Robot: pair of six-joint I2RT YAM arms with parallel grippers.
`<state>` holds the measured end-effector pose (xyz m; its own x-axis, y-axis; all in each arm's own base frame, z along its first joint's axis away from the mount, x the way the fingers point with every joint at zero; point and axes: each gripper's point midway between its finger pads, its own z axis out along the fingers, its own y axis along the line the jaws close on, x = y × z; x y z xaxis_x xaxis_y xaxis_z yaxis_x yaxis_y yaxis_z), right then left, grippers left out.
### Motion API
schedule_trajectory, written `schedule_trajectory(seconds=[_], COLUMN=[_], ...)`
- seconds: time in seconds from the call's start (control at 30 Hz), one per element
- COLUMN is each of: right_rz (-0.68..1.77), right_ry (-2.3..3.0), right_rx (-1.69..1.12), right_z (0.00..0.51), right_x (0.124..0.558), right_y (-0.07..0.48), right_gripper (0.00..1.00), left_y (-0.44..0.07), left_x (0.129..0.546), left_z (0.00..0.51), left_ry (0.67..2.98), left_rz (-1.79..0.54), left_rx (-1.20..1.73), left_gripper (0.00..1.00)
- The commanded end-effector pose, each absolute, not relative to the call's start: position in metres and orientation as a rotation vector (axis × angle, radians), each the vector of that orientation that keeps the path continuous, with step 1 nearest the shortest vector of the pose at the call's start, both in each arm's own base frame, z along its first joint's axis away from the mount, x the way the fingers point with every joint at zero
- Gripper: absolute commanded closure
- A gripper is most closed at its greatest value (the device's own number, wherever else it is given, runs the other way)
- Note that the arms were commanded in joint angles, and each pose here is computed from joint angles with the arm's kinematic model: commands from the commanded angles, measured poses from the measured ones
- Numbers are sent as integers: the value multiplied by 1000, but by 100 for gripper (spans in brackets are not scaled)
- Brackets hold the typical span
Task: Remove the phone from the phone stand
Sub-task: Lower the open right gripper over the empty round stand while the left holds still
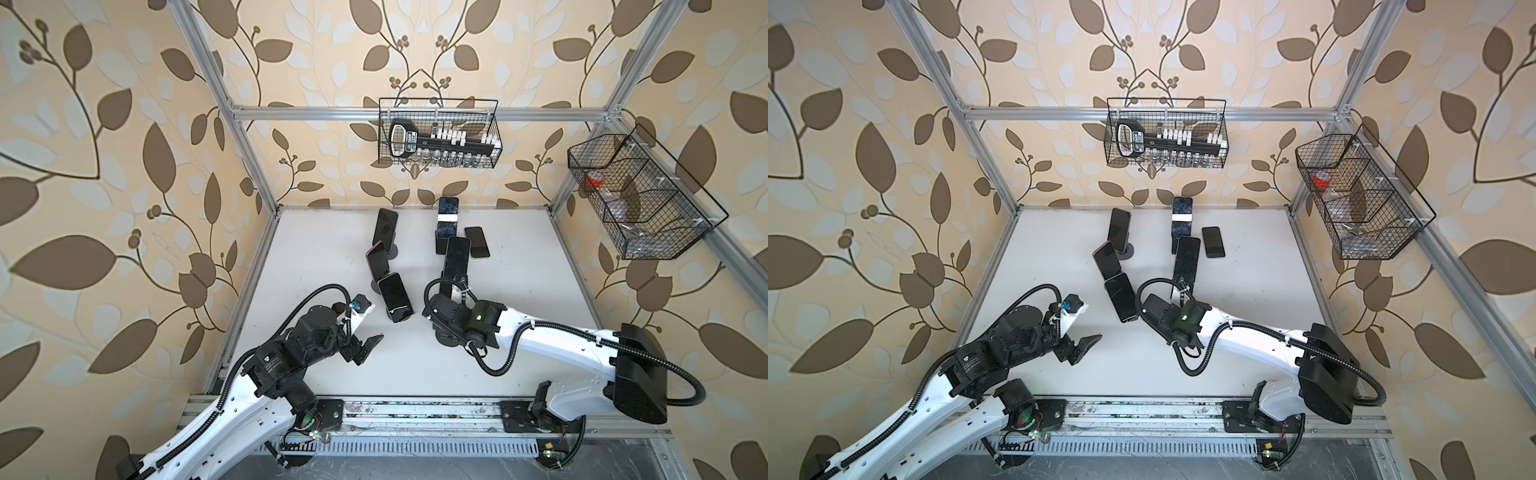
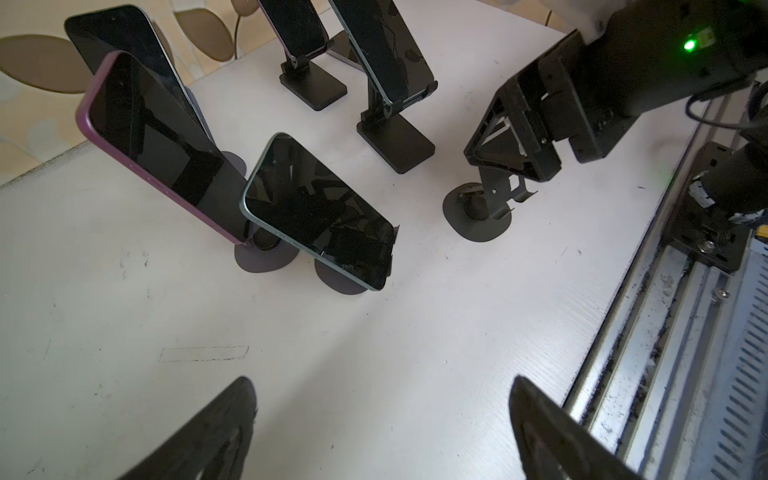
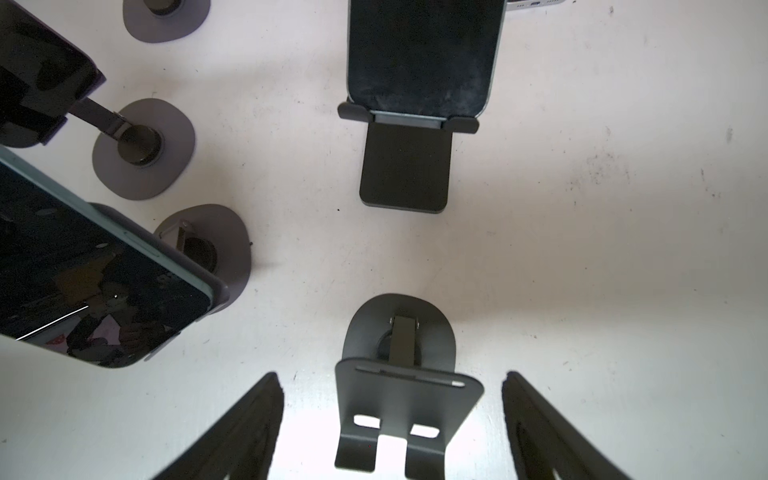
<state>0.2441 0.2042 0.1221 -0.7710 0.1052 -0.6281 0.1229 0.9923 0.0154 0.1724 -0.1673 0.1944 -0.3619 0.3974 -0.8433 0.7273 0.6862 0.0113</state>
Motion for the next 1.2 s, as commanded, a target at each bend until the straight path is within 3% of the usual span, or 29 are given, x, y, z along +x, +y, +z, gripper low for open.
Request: schedule_trajectory(seconds=[0.0,1.17], right_rz=[-62,-131], right_ry=[2475,2495], right_rx=[162,119], right_z=[111,91], right_x=[244,253], right_y=[202,201], right_gripper=[18,36], left_y=[-170,-171], left_x=[169,169], left_z=[197,196], left_ry=[1969,1975], left_rz=[-478,-482], left_rx=[891,894], left_gripper=[5,5])
